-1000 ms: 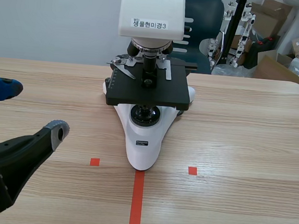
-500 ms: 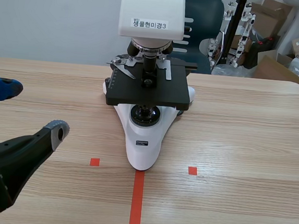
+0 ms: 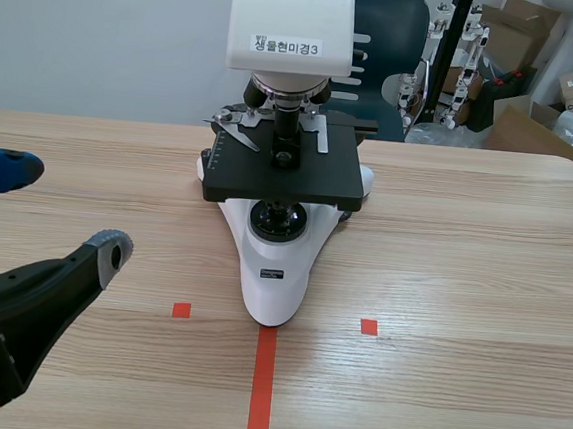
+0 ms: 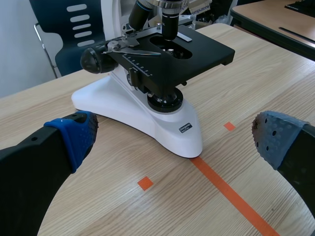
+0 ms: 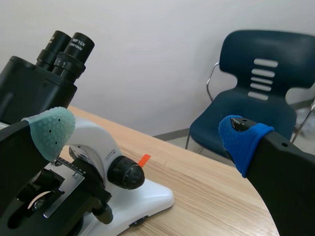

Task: Point at the eyepiece

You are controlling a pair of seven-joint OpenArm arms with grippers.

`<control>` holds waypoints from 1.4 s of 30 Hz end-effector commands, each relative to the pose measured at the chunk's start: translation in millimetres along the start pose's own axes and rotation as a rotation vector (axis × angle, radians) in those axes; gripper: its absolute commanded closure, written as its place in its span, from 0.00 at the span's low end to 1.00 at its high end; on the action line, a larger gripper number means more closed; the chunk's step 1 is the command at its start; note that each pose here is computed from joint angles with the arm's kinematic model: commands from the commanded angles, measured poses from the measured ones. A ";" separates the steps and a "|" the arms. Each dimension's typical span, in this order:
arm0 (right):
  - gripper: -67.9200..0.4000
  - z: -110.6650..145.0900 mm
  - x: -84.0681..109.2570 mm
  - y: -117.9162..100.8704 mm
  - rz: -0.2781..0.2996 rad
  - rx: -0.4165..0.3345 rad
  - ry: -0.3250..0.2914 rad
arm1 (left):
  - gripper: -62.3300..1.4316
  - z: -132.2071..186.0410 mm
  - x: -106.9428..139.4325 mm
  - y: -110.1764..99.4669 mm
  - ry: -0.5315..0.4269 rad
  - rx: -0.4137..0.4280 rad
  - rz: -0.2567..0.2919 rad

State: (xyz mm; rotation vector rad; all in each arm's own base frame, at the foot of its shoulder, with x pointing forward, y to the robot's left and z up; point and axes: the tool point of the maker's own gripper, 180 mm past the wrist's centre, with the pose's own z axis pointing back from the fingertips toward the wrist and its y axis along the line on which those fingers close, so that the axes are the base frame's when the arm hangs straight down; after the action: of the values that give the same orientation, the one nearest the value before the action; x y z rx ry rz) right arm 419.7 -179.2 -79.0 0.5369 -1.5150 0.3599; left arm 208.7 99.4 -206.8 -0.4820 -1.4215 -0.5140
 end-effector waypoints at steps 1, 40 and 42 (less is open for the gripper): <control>0.03 10.1 14.2 1.9 0.039 0.004 -0.045 | 0.00 -1.7 6.7 -1.8 -0.027 0.000 0.005; 0.03 66.4 -100.8 114.2 0.396 -0.028 -0.003 | 0.00 -1.5 5.5 -1.3 -0.024 0.001 0.006; 0.03 66.8 -99.1 118.0 0.391 -0.023 -0.011 | 0.00 -1.4 5.4 -1.2 -0.023 0.001 0.006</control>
State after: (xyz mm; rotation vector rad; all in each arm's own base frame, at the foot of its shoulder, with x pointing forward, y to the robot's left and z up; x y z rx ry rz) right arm 294.8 -104.1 -166.4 0.2198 -1.6251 0.6435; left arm 208.7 99.4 -207.0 -0.4808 -1.4211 -0.5158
